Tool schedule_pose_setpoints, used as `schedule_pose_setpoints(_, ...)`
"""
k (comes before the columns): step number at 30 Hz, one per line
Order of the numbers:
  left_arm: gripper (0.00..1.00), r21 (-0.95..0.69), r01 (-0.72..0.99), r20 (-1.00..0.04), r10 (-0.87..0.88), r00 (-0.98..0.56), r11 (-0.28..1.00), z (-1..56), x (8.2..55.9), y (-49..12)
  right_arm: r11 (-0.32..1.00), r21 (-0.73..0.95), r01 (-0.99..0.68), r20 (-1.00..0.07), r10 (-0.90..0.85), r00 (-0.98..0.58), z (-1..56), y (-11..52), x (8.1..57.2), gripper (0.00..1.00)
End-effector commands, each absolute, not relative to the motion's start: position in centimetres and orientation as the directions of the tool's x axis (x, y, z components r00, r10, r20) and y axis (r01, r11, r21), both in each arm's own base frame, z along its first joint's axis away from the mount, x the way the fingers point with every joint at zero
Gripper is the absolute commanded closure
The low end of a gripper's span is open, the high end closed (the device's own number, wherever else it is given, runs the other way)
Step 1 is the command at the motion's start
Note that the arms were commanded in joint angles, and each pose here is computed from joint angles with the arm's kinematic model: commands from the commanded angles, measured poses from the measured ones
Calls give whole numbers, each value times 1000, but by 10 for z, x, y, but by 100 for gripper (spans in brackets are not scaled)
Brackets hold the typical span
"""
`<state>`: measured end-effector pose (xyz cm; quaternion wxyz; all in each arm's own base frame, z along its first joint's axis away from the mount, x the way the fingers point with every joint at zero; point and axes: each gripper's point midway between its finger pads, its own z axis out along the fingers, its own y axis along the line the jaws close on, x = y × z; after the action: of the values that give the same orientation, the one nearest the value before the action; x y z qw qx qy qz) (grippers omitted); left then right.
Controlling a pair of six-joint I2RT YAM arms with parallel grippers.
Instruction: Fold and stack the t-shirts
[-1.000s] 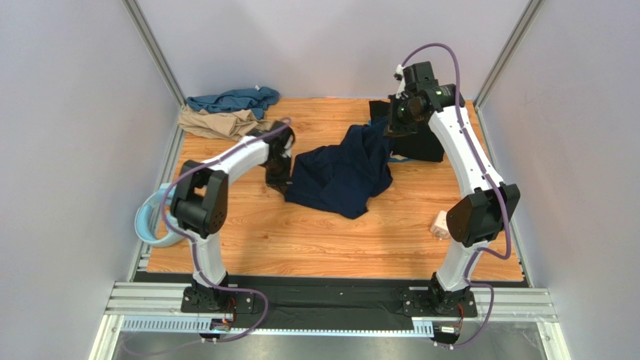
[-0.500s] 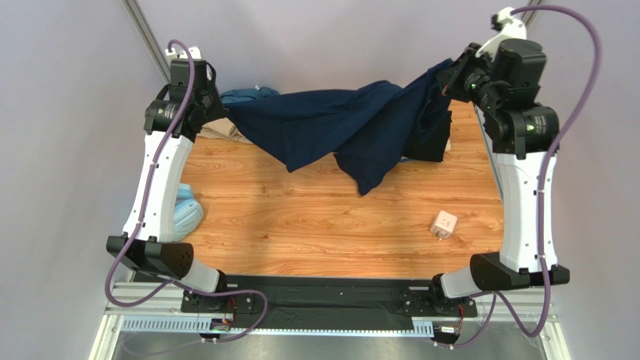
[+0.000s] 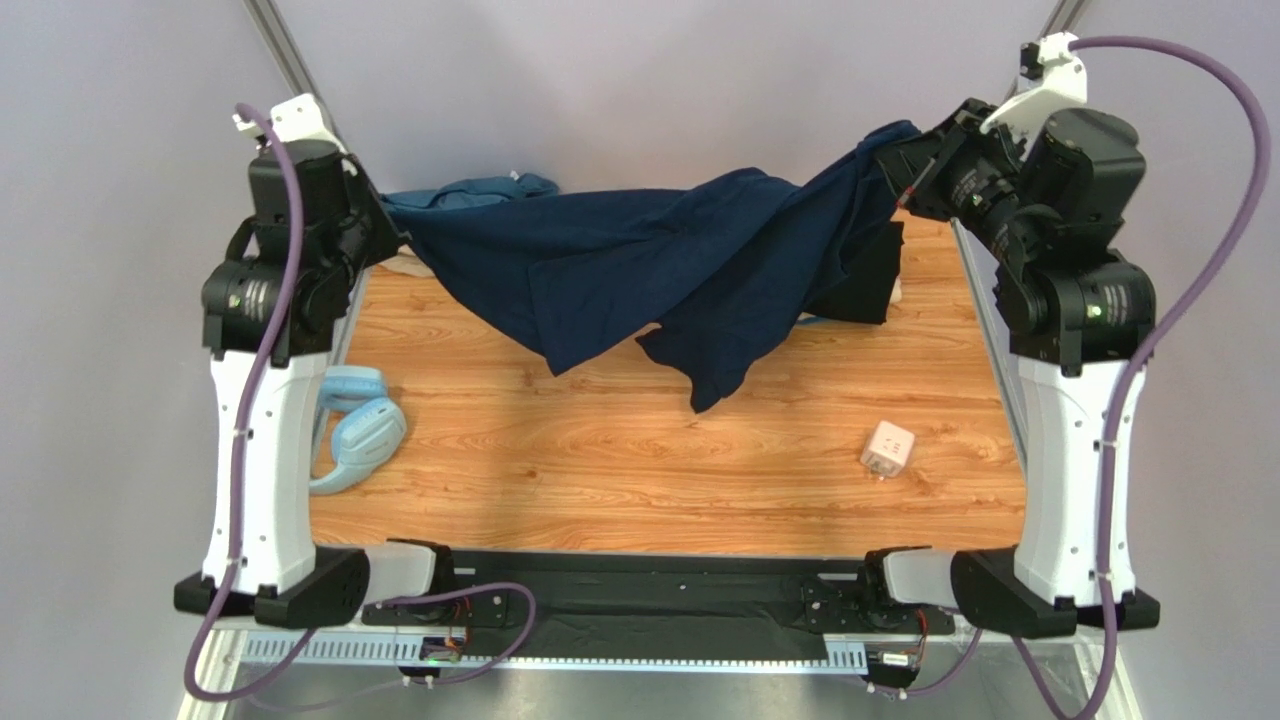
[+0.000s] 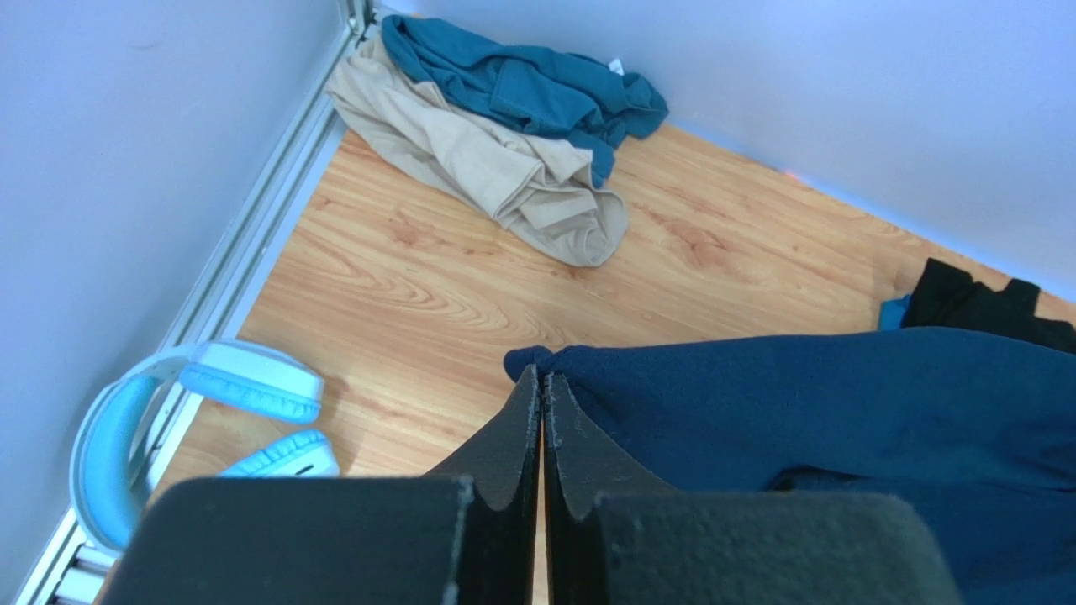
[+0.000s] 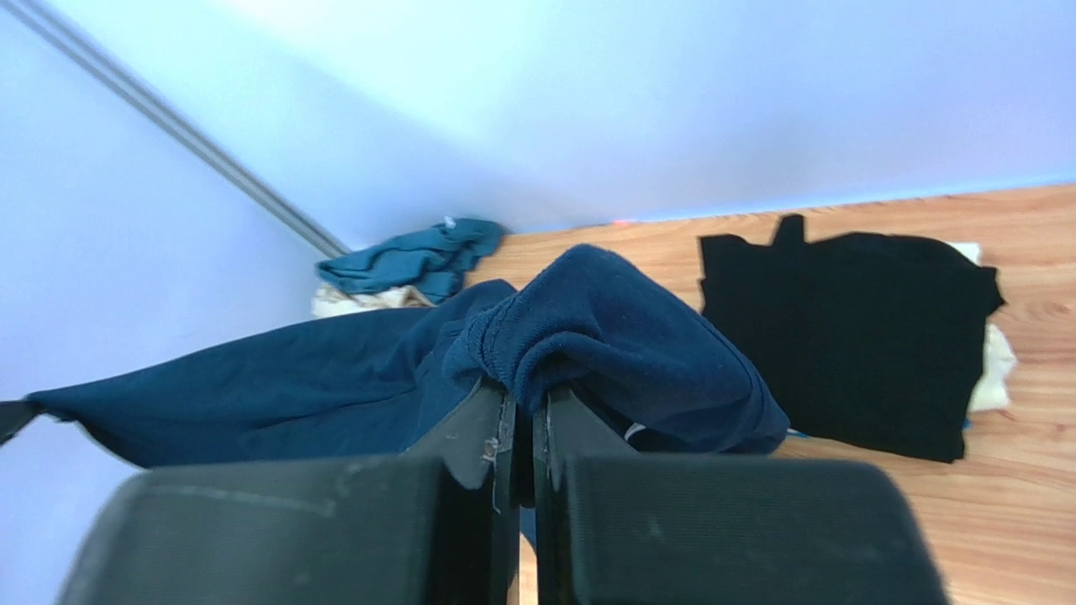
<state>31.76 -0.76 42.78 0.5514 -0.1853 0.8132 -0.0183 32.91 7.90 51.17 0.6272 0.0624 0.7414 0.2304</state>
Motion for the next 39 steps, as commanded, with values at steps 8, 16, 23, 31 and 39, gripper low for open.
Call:
schedule_pose_setpoints(8,100,-83,-323,-672,-292,-680,943,262,344,-20,702,684,-199,-679,515,-523,408,124,278,100)
schedule_pose_setpoints(16,100,-1,-280,-462,-249,-851,960,156,384,-36,723,680,117,-376,482,-792,272,124,245,100)
schedule_pose_setpoints(23,86,42,-241,-314,-216,-924,970,101,390,-42,734,668,125,-354,461,-814,255,126,247,100)
schedule_pose_setpoints(31,58,-99,-42,-367,-76,-927,994,139,339,-101,767,626,139,-328,421,-846,231,124,259,100)
schedule_pose_setpoints(39,59,-210,73,-213,27,-977,975,89,236,-164,753,638,161,-267,412,-871,208,131,275,100)
